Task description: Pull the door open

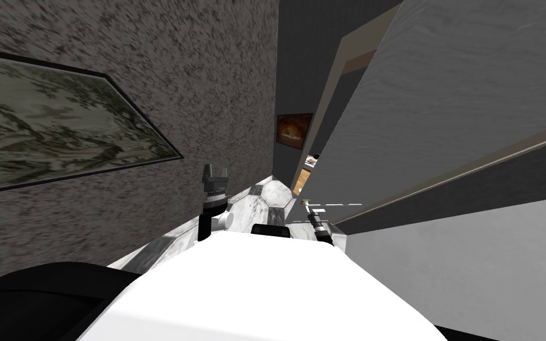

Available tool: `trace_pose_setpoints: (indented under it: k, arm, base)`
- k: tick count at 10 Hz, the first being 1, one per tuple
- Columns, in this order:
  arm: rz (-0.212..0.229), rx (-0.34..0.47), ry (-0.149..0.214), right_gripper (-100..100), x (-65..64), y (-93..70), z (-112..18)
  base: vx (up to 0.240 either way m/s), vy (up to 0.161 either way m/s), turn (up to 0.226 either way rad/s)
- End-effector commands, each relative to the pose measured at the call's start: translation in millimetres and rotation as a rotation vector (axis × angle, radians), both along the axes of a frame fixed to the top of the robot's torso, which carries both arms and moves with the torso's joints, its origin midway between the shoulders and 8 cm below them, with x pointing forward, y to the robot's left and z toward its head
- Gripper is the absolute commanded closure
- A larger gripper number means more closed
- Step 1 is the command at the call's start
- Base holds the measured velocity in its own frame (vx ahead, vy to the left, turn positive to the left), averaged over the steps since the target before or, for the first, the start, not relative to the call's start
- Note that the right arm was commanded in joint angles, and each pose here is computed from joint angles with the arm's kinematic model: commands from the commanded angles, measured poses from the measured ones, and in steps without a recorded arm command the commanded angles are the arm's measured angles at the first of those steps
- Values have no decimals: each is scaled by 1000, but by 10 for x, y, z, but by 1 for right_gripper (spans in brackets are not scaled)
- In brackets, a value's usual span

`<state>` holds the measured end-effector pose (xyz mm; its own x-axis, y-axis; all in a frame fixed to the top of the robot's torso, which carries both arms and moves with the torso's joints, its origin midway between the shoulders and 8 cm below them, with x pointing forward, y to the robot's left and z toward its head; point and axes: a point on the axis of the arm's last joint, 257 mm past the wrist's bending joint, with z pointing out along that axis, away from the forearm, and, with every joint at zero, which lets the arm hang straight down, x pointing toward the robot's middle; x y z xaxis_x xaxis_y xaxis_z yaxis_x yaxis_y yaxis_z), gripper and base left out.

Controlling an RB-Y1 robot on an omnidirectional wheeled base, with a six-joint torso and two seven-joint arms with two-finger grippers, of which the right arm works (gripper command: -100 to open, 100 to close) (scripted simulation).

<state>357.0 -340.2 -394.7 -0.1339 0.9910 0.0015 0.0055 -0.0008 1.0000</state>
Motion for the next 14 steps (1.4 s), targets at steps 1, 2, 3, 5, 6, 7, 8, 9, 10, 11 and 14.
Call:
trace_pose_setpoints:
  k: [1,2,3,5,6,7,8,9,10,11,14]
  arm:
    - [-7,3,3,100,-21,-66,-23]
    - [-10,3,3,100,-26,-93,-25]
    - [-17,4,4,100,-37,-155,-28]
    - [-28,4,4,100,-57,-260,-31]
    - [-37,4,3,100,-72,-334,-31]
    - [-45,4,3,100,-87,-411,-29]
    - [-54,3,2,100,-103,-488,-25]
    - [-58,3,2,100,-111,-525,-23]
    - [-67,2,1,100,-127,-599,-17]
    - [-75,2,0,100,-142,-668,-10]
    - [-89,0,-3,100,-168,-785,6]
  base:
    - [-162,20,221]
    - [-146,23,123]
    - [-121,35,212]
    - [-166,6,216]
    - [-161,-4,172]
    - [-177,-45,281]
    - [-200,-70,278]
    - [-182,-61,173]
    - [-173,-78,210]
    - [-202,-70,217]
    - [-177,-57,128]
